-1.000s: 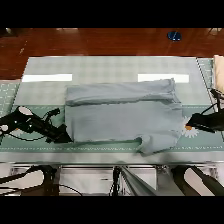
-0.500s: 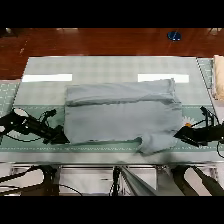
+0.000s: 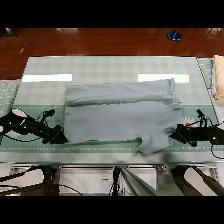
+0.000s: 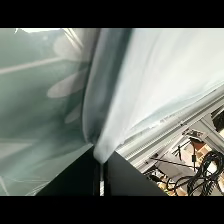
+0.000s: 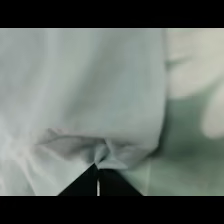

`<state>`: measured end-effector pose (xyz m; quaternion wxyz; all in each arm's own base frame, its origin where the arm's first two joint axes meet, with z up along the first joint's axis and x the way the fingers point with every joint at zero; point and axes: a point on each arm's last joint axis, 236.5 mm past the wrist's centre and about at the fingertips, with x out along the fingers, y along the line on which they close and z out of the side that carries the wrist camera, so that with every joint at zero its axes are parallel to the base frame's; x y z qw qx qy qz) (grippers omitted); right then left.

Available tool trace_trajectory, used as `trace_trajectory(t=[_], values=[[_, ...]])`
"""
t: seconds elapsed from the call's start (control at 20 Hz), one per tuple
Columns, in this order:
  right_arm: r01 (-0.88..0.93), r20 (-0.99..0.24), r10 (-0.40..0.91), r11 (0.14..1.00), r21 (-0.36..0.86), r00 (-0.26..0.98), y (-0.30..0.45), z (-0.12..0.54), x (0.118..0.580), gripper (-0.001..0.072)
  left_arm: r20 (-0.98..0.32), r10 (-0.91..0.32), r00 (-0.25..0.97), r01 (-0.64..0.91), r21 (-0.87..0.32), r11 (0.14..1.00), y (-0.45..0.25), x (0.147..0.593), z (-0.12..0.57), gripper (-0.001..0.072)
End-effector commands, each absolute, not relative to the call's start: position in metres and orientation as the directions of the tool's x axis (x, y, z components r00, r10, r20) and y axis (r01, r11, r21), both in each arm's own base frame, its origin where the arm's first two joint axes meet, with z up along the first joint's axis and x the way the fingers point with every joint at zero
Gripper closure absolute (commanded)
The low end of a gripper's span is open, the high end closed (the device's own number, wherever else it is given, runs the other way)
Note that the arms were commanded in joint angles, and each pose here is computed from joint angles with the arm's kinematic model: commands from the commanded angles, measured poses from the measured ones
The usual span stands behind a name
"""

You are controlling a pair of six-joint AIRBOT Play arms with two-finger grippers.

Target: Fold the shirts.

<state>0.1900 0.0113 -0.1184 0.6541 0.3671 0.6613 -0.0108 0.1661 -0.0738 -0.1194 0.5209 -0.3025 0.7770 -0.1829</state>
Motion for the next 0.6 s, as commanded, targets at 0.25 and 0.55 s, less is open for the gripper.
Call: trace_trajectory(t=[0.25,0.55], values=[[0.195,-0.698,0.382,0.779,0.596,0.606,-0.008,0.045,0.301,0.0697,-0.695,-0.708,0.124,-0.052,-0.717,0.695,-0.082,0.268,-0.027,0.0684],[0.148,-0.639,0.321,0.809,0.569,0.699,-0.009,0.064,0.357,0.0697,-0.689,-0.654,0.312,-0.027,-0.694,0.719,-0.069,0.318,0.005,0.0683]])
